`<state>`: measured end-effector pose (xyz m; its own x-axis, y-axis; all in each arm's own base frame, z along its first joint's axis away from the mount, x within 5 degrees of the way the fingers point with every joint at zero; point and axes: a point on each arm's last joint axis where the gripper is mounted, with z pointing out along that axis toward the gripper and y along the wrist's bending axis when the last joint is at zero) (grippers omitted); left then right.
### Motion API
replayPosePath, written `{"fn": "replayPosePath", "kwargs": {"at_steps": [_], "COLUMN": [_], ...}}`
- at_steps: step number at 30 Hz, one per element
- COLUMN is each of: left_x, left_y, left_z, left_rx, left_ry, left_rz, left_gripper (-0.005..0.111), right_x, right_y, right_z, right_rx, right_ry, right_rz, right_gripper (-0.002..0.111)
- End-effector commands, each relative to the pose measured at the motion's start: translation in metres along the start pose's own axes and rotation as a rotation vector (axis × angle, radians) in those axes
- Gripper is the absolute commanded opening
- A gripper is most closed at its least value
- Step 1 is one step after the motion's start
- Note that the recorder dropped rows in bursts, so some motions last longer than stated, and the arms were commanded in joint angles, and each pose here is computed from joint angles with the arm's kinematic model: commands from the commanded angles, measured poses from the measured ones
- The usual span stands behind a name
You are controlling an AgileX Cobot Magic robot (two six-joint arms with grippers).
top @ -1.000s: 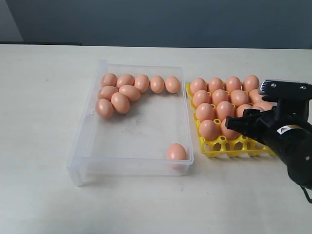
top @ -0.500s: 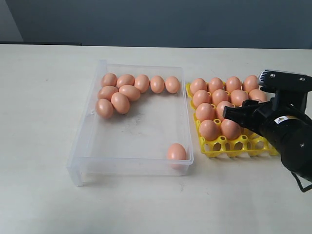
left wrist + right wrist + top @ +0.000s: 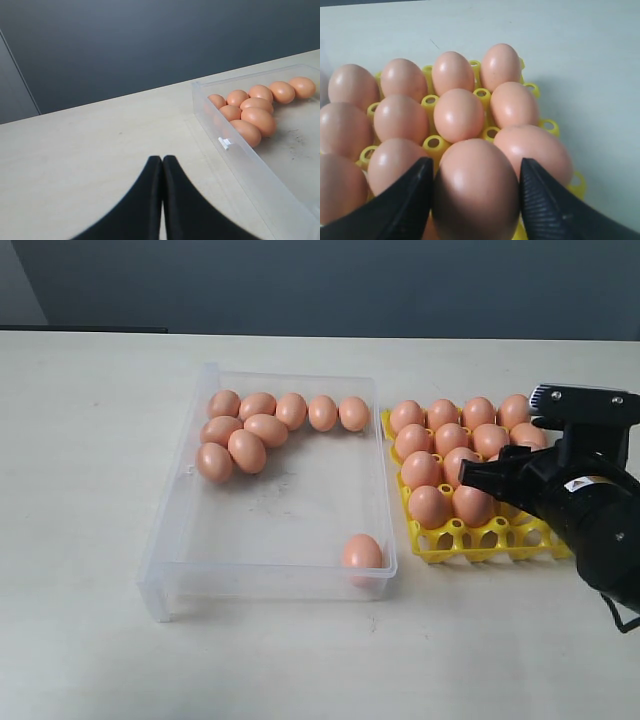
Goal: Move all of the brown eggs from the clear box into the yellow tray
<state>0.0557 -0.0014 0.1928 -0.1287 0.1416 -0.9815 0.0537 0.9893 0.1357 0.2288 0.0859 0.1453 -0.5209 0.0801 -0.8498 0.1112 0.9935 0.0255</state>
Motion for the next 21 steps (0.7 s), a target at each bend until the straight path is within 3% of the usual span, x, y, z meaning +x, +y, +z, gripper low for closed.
{"fn": "replayPosePath", "kwargs": {"at_steps": [1, 11, 21], "left_x": [-0.002, -0.002, -0.002], "left_y": [0.000, 0.000, 0.000], "left_z": [0.000, 0.000, 0.000], "left_rx": [-0.001, -0.001, -0.001], "left_ry": [-0.016, -0.016, -0.016], "left_rz": [-0.003, -0.003, -0.003], "left_gripper": [0.000, 0.000, 0.000], "right_x": [-0.004, -0.003, 0.018], "right_y": [-0.001, -0.001, -0.002], "right_z": [0.001, 0.002, 0.019], "right_rx": [0.007, 0.021, 0.065], "right_ry": [-0.024, -0.035, 0.012], "right_rz": [-0.014, -0.025, -0.103], "right_gripper": [0.042, 0.042, 0.042]}}
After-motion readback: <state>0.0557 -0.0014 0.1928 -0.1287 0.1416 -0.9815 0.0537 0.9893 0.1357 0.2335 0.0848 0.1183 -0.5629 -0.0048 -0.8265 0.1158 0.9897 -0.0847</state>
